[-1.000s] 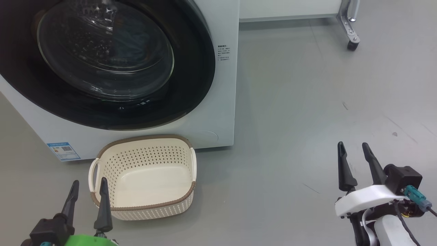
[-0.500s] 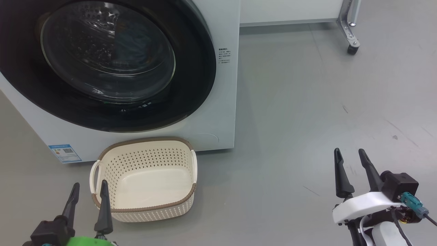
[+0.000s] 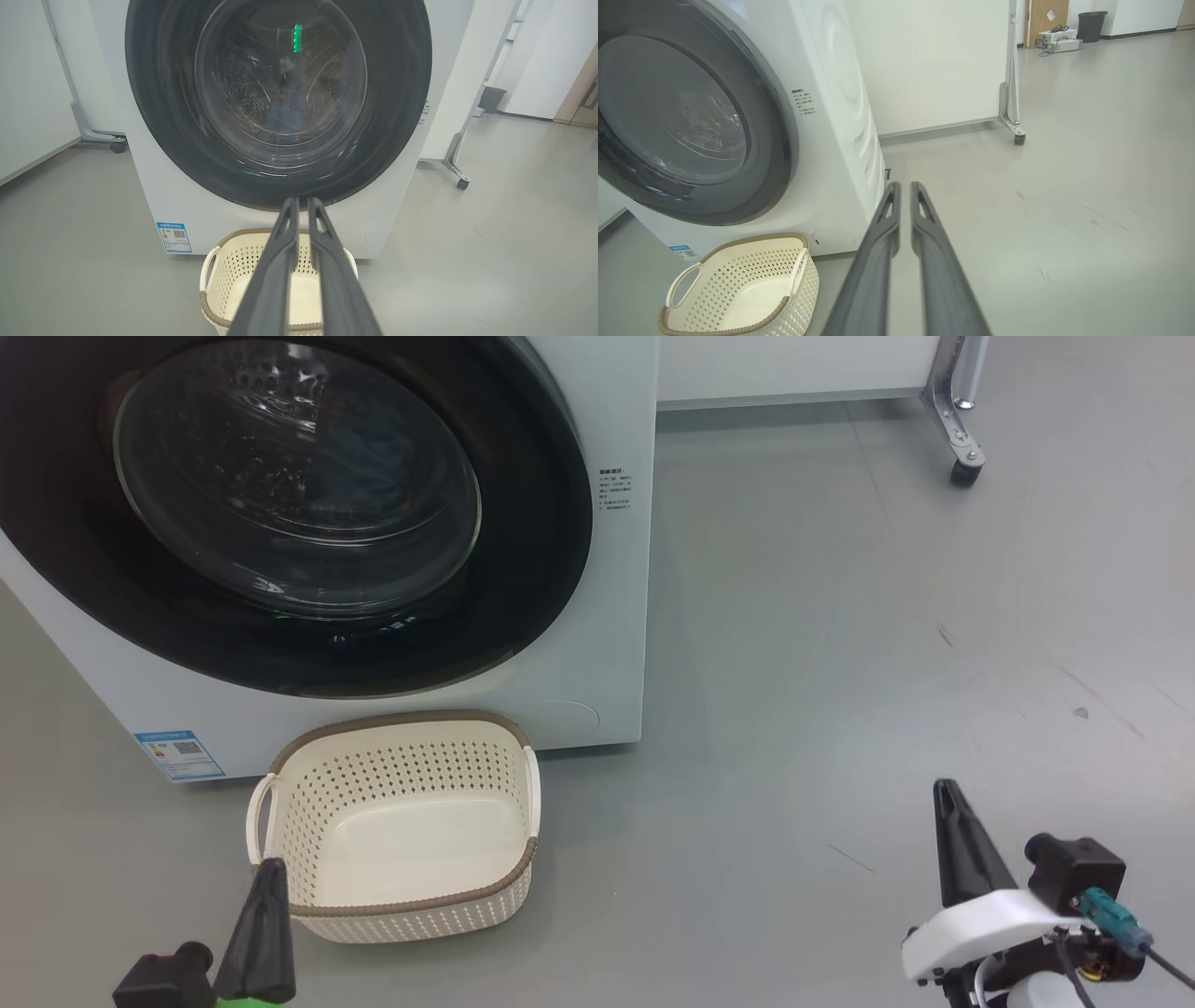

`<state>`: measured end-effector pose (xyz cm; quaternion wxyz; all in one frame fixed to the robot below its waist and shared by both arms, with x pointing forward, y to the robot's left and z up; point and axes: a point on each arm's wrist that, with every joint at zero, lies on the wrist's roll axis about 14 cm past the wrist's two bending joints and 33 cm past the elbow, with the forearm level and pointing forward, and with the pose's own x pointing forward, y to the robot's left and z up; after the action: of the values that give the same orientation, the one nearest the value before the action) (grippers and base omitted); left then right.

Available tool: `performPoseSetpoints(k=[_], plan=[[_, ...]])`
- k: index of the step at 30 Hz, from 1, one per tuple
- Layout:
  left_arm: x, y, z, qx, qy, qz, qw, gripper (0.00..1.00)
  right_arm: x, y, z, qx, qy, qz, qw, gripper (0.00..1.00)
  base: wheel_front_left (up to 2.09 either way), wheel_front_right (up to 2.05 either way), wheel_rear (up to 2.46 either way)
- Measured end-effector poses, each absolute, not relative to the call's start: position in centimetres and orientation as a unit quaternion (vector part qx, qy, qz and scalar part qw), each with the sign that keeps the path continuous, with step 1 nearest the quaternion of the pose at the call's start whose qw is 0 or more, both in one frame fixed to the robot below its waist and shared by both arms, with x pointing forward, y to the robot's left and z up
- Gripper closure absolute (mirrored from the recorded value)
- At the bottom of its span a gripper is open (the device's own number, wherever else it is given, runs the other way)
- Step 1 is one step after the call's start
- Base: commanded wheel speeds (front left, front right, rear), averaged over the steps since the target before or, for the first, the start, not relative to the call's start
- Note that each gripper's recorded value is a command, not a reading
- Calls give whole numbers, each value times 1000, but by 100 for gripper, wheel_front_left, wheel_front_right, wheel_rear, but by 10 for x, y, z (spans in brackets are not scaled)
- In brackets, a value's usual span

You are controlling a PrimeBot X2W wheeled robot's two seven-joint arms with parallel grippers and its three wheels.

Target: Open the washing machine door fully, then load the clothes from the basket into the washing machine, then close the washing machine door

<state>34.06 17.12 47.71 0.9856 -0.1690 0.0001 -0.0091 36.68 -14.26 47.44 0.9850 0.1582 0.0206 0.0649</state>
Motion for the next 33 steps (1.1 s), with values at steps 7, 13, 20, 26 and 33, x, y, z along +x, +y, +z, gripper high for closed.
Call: performPoseSetpoints(k=[7, 13, 20, 26, 33], plan=[[333, 168, 461, -182, 26, -4, 983, 100, 353, -142, 449, 176, 62, 52, 981, 100, 0, 0, 0], [333, 168, 461, -217, 27, 2, 976, 100, 353, -150, 447, 212, 70, 31, 974, 100, 0, 0, 0], [334, 171, 458, -269, 35, 14, 962, 100, 354, -156, 444, 254, 79, 14, 964, 100, 0, 0, 0], [335, 173, 457, -301, 40, 22, 953, 100, 354, -162, 443, 287, 84, -1, 954, 100, 0, 0, 0], [335, 176, 455, -343, 45, 32, 938, 100, 355, -168, 442, 326, 89, -15, 941, 100, 0, 0, 0]])
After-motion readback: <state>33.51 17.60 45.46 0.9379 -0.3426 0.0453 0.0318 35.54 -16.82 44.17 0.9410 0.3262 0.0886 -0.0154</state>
